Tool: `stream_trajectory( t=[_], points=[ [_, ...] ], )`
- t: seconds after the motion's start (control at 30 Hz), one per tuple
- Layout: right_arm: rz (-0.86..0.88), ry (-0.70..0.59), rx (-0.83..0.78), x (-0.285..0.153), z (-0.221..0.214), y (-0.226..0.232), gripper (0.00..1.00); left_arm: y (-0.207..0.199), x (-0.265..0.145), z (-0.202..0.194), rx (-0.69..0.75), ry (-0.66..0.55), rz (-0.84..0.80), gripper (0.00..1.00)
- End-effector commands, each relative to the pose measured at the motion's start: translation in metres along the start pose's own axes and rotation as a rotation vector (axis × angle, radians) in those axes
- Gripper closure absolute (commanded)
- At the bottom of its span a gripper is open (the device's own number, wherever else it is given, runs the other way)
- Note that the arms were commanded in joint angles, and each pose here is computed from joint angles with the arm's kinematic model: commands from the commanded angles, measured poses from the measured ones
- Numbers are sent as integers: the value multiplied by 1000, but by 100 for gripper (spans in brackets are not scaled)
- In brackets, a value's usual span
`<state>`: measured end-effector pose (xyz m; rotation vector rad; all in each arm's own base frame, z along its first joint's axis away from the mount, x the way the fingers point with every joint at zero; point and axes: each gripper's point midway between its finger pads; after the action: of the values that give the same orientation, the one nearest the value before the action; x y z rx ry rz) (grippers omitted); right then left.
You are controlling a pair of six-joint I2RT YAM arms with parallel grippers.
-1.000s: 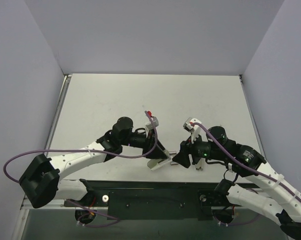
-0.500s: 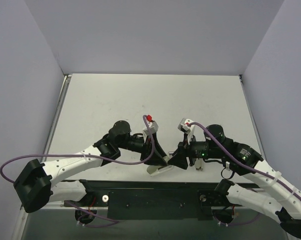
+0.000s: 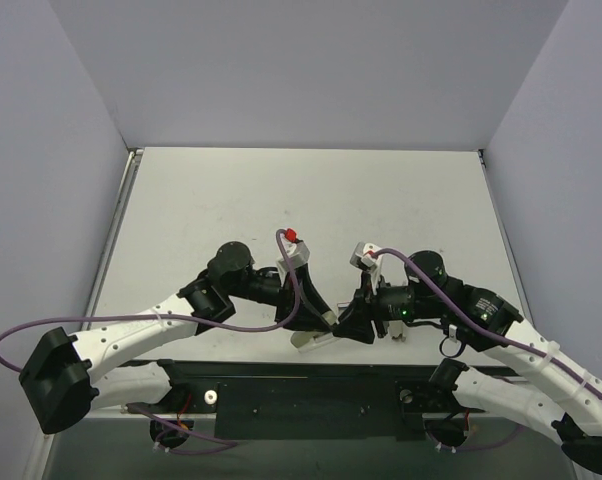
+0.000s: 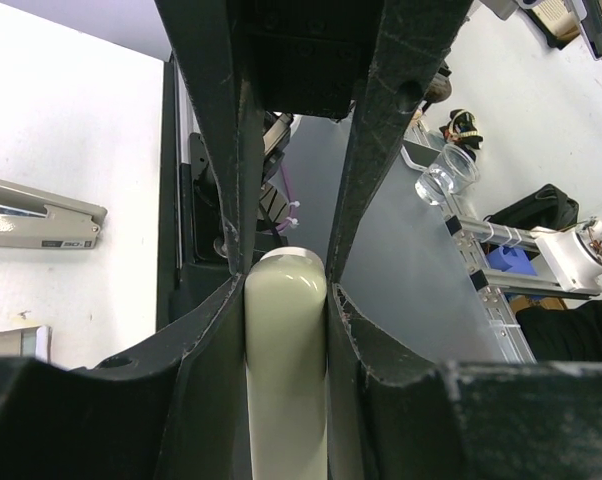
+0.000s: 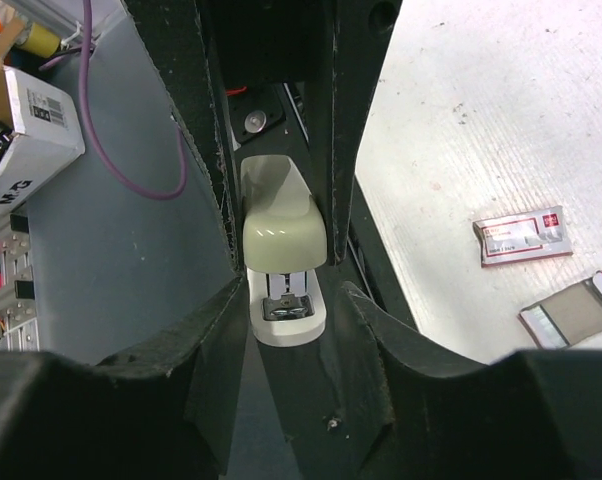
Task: Unload the staples from the stapler
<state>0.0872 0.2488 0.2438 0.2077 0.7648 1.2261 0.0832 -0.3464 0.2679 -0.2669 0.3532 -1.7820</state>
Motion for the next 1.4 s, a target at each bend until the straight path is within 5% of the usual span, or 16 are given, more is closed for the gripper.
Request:
stream_trajectory(
  t=[0.0,0.3,0.43,1.37],
  points=[
    [66,-6,-24,3,3,13,67,-22,0,28,95,-64,-60,100],
    [83,21,-26,10,-1,14,79,-26,1,31,103,-66,-69,100],
    [89,31,-29,12,-5,16,100,-27,1,36,116,-78,-63,100],
    [128,-2,63,16,-58,3,100,-36,-10,61,198,-170,35,100]
  ],
)
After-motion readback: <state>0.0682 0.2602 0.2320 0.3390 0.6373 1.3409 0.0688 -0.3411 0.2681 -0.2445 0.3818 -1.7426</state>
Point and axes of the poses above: each gripper's point midway between its finger pads, its own x axis out along the fingers, its own y axis along the line the jaws close on, z = x × y, and after that the axes turned 8 degrees about x, right-handed
